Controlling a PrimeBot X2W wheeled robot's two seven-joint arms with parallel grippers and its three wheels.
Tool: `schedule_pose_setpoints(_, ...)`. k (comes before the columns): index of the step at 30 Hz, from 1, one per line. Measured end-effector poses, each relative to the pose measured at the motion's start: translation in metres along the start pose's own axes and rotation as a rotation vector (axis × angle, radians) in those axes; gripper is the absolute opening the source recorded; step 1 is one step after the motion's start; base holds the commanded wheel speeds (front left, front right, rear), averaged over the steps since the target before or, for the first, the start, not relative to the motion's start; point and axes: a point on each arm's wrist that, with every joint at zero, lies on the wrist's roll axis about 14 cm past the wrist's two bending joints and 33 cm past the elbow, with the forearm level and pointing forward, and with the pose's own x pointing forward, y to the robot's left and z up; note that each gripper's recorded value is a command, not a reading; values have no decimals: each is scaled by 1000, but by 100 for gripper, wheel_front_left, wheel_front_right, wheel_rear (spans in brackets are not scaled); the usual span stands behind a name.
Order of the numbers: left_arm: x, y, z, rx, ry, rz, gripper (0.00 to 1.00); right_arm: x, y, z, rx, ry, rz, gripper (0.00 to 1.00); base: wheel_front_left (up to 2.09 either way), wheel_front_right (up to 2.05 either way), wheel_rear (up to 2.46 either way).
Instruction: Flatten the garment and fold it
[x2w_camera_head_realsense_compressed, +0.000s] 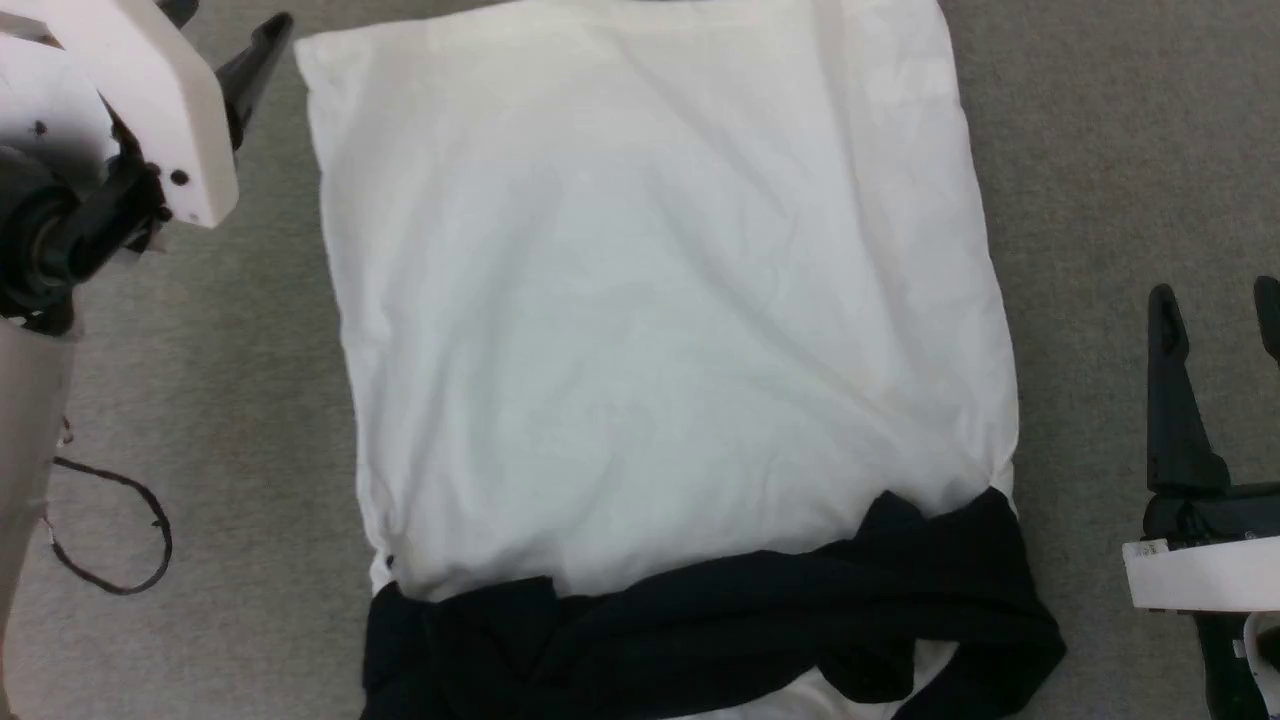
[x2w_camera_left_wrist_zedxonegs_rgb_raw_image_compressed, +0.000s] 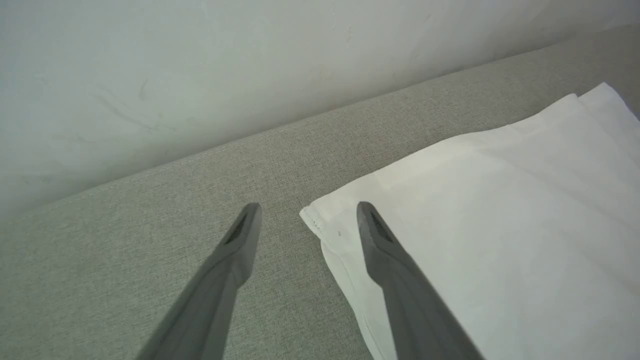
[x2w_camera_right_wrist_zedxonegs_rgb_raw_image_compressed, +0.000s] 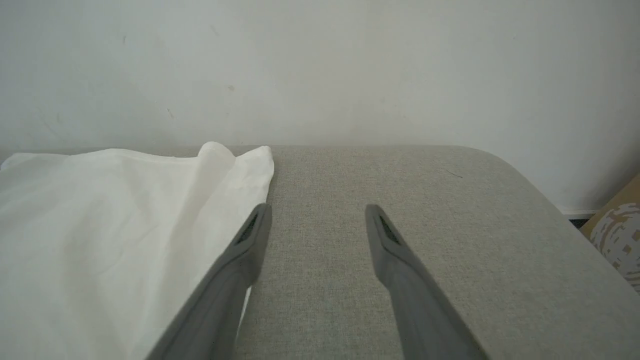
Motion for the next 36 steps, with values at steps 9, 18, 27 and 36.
schedule_pose_setpoints(9,45,-7,-41,-94,153,-45,100,-5,-23,-25,-18,70,-69,100,0,0,0)
schedule_pose_setpoints(18,65,-1,-70,-122,260,-8,36,-8,-34,-37,-33,104,-101,100,0,0,0)
schedule_pose_setpoints(27,50,-19,-66,-155,177,-66,0,17,0,1,-66,14,0,100,0,0,0)
schedule_pose_setpoints(36,18,-40,-53,-174,82,-93,0,72,22,118,-75,-204,95,100,0,0,0)
